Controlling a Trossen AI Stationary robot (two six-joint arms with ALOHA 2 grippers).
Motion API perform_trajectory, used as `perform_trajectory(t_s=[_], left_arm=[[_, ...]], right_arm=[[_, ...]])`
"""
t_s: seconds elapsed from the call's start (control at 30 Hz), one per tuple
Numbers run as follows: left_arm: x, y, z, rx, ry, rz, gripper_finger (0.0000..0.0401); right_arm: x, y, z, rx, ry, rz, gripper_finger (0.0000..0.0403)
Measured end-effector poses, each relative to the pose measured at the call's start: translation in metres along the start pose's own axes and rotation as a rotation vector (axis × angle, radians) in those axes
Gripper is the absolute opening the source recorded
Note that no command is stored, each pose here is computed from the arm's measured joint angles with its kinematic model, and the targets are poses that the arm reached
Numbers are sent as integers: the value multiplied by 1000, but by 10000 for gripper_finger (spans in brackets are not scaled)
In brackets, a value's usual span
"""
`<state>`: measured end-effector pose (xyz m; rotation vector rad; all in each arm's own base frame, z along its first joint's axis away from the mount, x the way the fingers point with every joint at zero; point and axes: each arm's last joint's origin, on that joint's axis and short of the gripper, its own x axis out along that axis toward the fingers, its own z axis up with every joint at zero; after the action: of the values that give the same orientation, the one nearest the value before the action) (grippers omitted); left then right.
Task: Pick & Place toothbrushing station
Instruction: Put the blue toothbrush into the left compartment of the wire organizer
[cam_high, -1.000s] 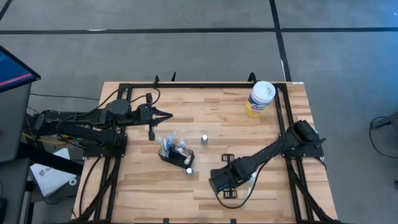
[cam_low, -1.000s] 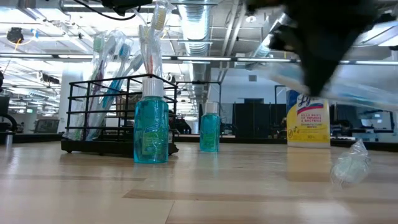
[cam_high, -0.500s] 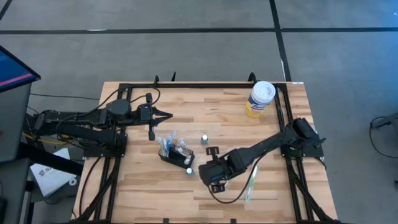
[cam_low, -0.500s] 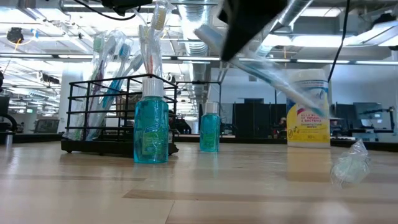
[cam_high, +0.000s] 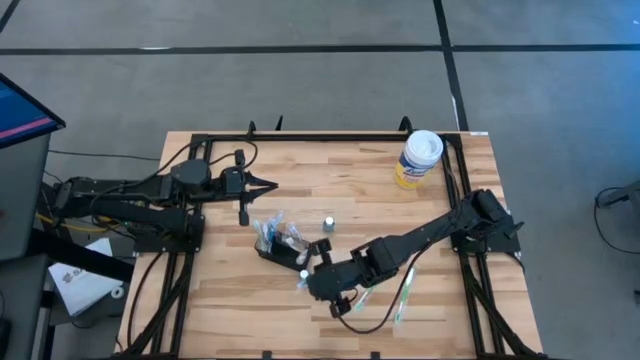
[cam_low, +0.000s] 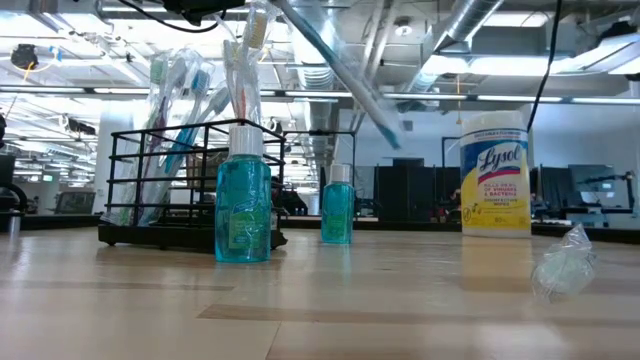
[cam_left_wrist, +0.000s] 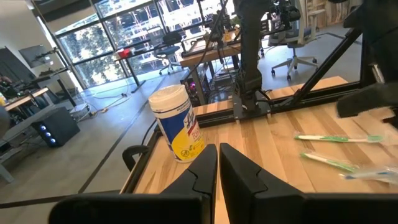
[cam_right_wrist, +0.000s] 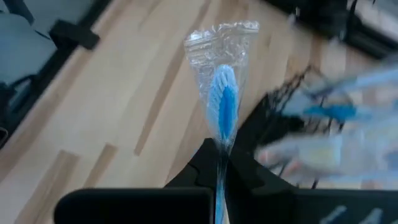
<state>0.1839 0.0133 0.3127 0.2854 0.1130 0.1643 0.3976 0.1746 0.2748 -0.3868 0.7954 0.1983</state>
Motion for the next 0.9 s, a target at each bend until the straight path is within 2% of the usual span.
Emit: perform_trajectory(t_s=[0.27,0.63,0.9], left_arm=[[0,0,0,0,0,0,12],[0,0,0,0,0,0,12],[0,0,0,0,0,0,12]], right_arm=[[-9,-1,19,-56,-130,-14,0],[-30,15,51,-82,-394,-22,0],[-33,11,60,-93,-484,-51,0]])
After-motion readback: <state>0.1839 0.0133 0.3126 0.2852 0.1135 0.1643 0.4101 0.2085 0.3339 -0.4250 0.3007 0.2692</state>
